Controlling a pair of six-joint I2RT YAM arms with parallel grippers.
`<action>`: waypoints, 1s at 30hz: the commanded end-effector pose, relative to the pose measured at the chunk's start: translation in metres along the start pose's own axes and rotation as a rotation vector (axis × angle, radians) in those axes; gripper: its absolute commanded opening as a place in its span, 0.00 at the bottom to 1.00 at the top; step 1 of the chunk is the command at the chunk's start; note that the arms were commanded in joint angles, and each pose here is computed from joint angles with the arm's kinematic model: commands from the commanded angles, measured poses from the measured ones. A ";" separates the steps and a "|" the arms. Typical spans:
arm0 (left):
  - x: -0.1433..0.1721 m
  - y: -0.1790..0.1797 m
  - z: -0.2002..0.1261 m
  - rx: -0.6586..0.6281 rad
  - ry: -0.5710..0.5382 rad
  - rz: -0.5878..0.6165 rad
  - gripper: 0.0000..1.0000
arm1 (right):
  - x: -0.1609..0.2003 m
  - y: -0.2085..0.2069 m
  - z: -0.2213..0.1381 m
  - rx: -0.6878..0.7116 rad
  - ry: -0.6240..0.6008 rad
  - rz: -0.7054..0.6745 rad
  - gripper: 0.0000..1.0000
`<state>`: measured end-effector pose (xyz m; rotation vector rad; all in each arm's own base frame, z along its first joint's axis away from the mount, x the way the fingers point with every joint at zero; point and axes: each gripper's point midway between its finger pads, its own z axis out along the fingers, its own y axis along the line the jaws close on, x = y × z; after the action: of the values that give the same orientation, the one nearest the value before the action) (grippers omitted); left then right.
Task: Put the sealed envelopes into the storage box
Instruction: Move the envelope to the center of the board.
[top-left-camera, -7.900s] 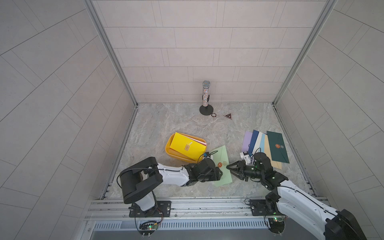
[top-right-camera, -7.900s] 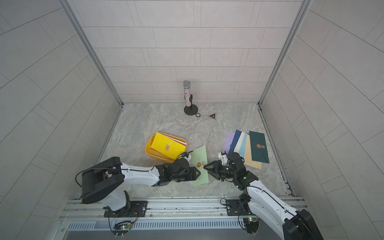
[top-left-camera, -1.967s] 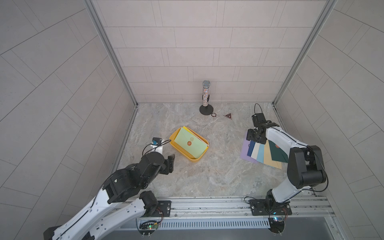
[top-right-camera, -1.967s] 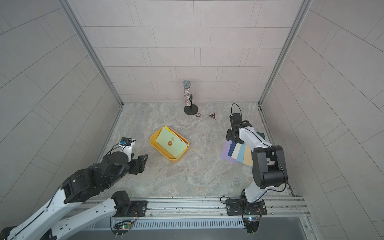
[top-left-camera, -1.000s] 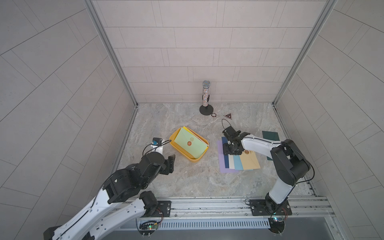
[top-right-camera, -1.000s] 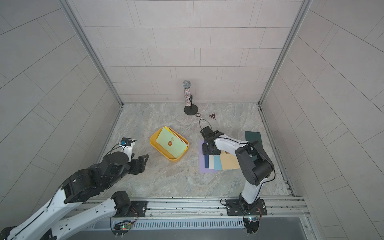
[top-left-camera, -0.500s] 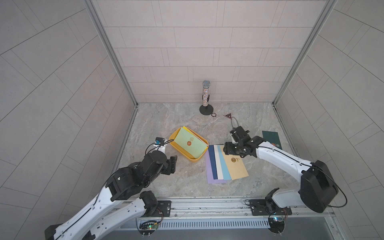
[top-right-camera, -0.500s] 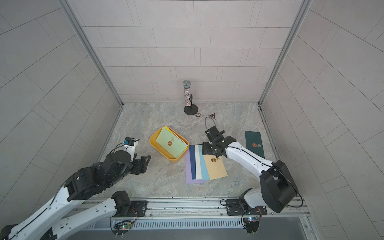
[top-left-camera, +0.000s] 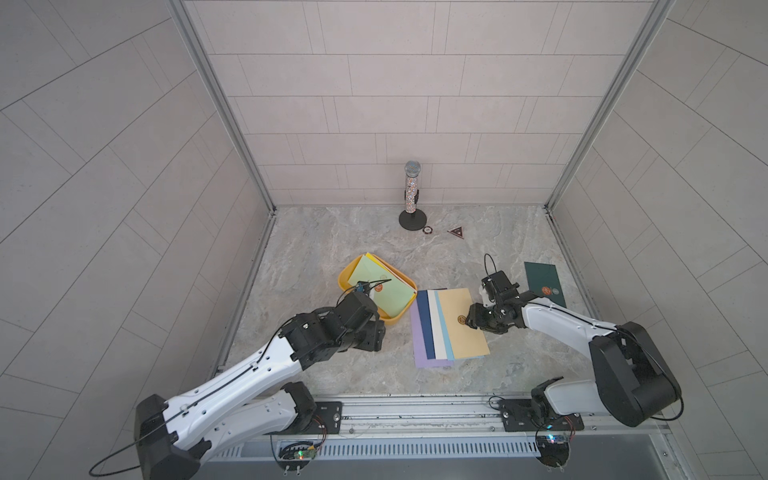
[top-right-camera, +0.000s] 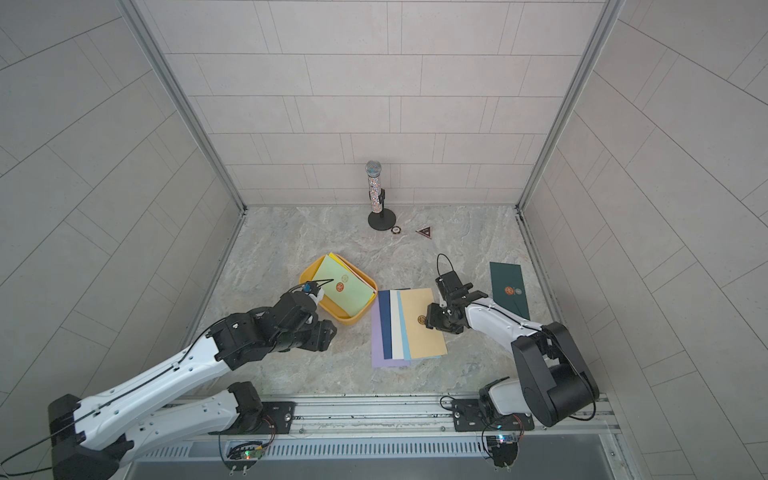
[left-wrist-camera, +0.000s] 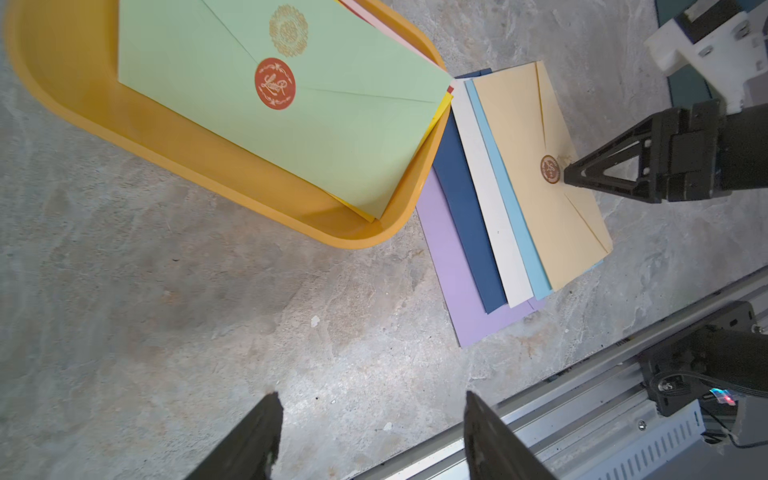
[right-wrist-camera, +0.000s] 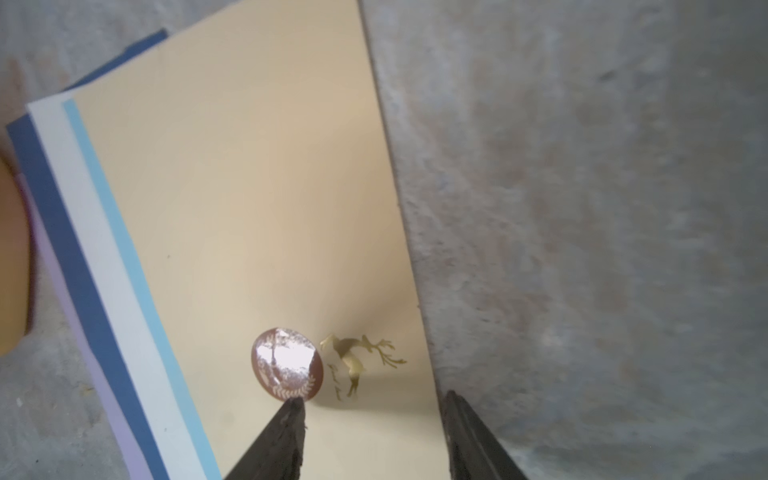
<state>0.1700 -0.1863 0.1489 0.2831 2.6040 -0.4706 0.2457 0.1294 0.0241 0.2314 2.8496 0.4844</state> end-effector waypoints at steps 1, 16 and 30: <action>-0.002 -0.021 0.010 0.090 -0.008 -0.029 0.73 | 0.050 -0.001 0.017 0.012 0.131 0.000 0.58; -0.011 -0.083 0.075 0.176 0.078 -0.004 0.69 | 0.013 0.012 -0.015 -0.127 -0.086 0.064 0.67; -0.001 -0.105 0.158 0.120 0.199 0.036 0.50 | 0.008 0.023 0.011 -0.237 0.016 0.156 0.58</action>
<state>0.2029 -0.3302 0.0444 0.4133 2.7865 -0.5849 0.2553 0.1578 0.0326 0.3552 2.7072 0.8452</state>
